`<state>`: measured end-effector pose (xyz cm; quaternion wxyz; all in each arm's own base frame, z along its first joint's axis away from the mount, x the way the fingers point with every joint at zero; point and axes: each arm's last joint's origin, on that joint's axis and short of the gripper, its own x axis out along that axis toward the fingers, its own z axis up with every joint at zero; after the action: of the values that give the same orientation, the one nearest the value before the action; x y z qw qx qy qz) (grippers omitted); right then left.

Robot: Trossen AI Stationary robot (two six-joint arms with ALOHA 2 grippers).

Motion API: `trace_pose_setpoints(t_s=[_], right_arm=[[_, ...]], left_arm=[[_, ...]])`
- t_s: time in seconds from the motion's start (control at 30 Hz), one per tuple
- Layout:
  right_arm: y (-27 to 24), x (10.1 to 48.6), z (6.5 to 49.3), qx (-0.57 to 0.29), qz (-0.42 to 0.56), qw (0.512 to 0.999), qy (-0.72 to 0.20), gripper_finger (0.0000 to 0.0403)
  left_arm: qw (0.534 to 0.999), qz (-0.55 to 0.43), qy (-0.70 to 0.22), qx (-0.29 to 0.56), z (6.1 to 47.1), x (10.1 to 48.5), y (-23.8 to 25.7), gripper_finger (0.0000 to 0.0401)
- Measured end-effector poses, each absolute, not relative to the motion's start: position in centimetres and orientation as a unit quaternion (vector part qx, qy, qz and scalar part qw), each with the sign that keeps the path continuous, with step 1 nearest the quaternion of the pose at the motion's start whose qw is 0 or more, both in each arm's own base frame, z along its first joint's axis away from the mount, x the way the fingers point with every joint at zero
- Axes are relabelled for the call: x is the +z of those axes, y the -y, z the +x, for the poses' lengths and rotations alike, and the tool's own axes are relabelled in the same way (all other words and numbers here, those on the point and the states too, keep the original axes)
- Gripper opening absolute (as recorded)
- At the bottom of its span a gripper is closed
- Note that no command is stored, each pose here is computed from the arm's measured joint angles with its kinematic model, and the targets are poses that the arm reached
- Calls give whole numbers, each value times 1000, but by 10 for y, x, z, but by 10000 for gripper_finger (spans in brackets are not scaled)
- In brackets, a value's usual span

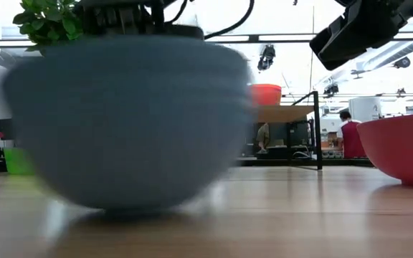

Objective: Place and stack bowls onto a shelf
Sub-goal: Stack the big blue bowl on top of the big pink bowl

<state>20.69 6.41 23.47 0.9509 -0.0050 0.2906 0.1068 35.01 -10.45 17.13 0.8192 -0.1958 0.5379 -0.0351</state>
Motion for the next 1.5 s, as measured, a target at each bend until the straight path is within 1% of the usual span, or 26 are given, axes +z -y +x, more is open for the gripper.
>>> trace_pose_setpoints(t_s=[0.03, 0.2, 0.3, 0.4, 0.57, 0.7, 0.8, 0.9, 1.03, 1.23, 1.33, 1.5], right_arm=[[-64, 235, 207, 108, -7, 951, -290, 9], [-64, 235, 207, 110, -15, 951, -289, 9], [-64, 235, 207, 111, -19, 951, -288, 9], [-64, 235, 207, 112, -20, 951, -288, 9], [-64, 235, 207, 112, -20, 951, -288, 9], [-64, 235, 207, 112, -21, 951, -288, 9], [-64, 235, 207, 112, -21, 951, -288, 9], [-64, 235, 207, 112, -21, 951, -288, 9], [-64, 235, 207, 112, -21, 951, -288, 9], [-64, 235, 207, 112, -20, 951, -288, 9], [-64, 235, 207, 112, -20, 951, -288, 9], [-64, 235, 207, 112, -20, 951, -288, 9]], left_arm=[[818, -195, -540, -34, 350, 173, 104, 12], [816, -183, -547, -34, 349, 197, 100, 2], [828, -166, -534, -41, 354, 220, 92, 1], [850, -143, -506, -27, 359, 253, 75, 1], [879, -97, -464, 42, 362, 318, 29, 0], [898, -92, -420, 97, 358, 369, -16, 0], [908, -108, -380, 136, 351, 397, -50, 0], [908, -124, -353, 187, 340, 416, -83, 0], [900, -146, -328, 245, 325, 427, -122, 0], [884, -166, -307, 309, 302, 435, -167, 0], [873, -176, -307, 336, 293, 433, -186, 0], [850, -192, -335, 358, 285, 422, -204, 0]])
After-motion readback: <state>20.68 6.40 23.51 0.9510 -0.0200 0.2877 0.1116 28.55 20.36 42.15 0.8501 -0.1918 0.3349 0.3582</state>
